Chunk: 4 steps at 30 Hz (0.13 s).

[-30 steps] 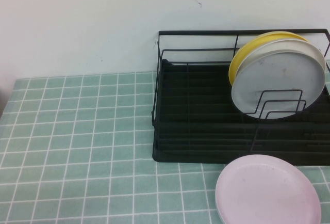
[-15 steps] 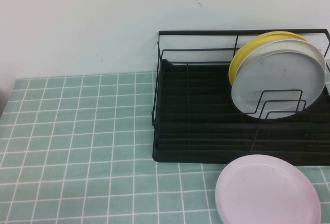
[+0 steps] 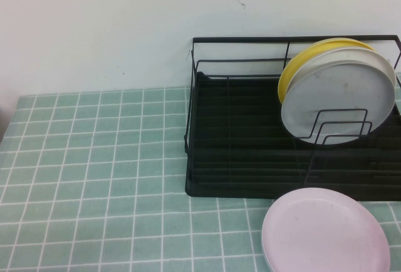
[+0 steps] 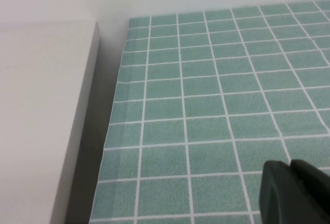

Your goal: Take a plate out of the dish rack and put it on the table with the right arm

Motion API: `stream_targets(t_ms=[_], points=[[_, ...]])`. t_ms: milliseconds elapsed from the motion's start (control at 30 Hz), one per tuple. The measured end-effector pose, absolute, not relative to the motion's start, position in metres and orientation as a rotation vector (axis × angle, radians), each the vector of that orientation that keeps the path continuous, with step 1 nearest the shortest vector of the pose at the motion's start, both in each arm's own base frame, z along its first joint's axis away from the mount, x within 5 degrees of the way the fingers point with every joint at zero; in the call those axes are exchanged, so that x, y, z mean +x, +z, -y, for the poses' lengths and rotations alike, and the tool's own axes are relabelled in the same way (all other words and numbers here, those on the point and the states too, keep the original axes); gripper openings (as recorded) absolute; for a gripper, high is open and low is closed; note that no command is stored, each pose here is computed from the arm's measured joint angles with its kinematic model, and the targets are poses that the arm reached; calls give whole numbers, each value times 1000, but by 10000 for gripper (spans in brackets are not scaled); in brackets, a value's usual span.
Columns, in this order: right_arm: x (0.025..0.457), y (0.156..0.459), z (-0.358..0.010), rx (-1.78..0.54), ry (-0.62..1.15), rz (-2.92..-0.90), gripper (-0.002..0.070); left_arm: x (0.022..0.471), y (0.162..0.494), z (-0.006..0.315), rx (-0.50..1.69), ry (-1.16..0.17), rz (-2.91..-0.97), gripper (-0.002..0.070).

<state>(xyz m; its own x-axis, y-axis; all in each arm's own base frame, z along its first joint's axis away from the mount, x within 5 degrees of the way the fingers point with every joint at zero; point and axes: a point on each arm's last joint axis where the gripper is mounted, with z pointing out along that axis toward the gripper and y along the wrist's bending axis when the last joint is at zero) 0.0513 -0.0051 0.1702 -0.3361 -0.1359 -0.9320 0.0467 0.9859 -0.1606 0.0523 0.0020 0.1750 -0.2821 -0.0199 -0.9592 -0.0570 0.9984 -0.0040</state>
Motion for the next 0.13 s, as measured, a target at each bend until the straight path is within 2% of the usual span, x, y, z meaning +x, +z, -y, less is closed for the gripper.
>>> stream_targets(t_ms=[133], points=[[51,170,5,-64,-186,-1905,-1,52,175,-2,-56,36,-1857,-3]])
